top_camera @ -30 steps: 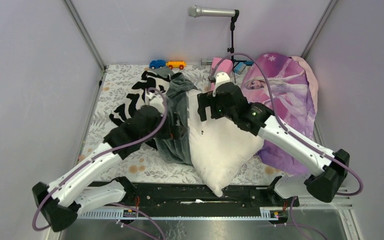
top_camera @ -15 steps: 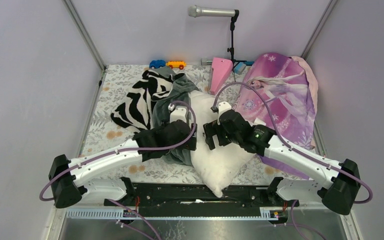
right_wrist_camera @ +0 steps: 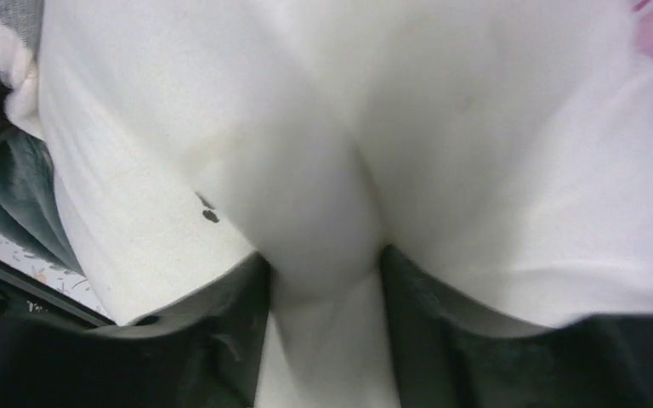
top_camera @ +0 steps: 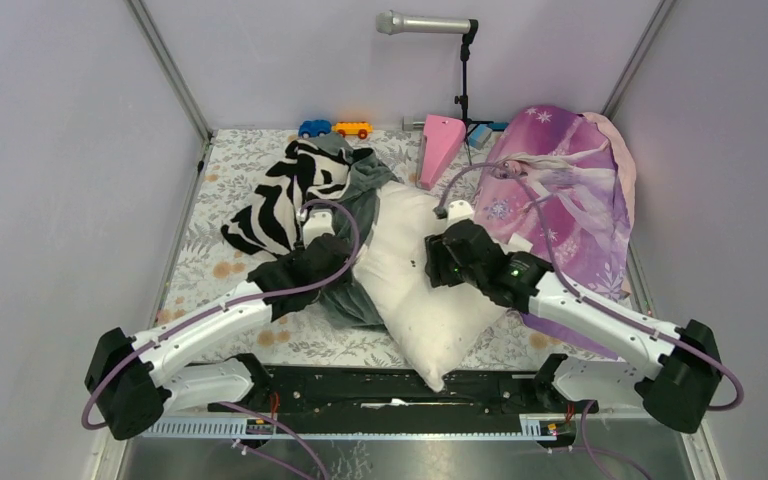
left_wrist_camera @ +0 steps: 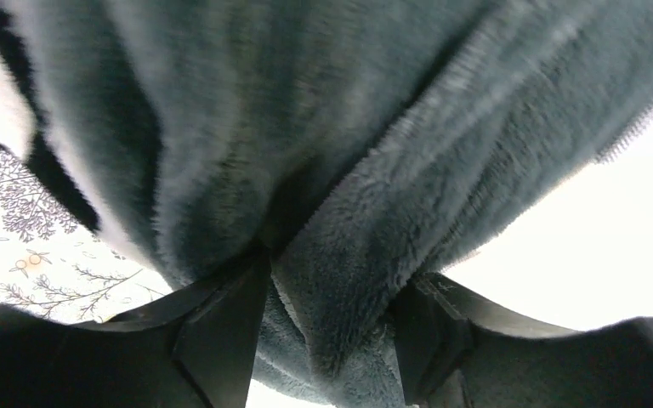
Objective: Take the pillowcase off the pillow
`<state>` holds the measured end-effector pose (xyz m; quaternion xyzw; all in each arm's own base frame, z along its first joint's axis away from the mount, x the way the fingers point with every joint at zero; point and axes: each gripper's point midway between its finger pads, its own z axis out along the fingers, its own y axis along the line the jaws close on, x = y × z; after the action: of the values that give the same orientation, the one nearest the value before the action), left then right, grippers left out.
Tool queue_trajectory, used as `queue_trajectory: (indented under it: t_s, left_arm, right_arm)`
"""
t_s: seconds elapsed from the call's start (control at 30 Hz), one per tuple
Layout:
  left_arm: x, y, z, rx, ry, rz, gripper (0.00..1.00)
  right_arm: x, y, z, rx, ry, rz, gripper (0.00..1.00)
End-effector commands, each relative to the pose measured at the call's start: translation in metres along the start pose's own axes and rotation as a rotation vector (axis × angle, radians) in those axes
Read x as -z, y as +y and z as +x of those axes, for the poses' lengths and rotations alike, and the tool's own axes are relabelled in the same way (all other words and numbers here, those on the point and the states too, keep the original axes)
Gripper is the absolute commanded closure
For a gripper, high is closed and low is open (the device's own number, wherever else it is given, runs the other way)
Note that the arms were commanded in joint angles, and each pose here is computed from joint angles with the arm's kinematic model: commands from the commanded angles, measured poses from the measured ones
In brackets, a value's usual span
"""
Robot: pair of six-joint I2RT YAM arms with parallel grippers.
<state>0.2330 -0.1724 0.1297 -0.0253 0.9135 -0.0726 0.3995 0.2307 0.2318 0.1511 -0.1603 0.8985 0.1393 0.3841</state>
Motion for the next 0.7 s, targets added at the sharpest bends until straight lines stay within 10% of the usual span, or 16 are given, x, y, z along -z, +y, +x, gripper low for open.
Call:
queue_trajectory:
  t_s: [0.0, 0.13, 0.33, 0.67]
  left_arm:
    - [-0.008, 0.049, -0.012, 0.059, -0.056, -0.147, 0.50]
    - [0.000, 0.066, -0.032, 0.235, -0.154, -0.126, 0.76]
    - [0.033, 0.109, -0.066, 0.429, -0.312, -0.160, 0.97]
    - [0.083, 0.085, -0.135, 0.203, -0.370, -0.055, 0.96]
  right_arm:
    - [0.009, -0.058, 0.005, -0.125, -0.013, 0.156, 0.57]
    - [0.023, -0.093, -0.008, -0.227, -0.083, 0.213, 1.00]
    - [0.050, -0.119, -0.039, -0.325, -0.258, 0.282, 1.00]
    - [0.040, -0.055, -0.069, -0.200, -0.244, -0.071, 0.85]
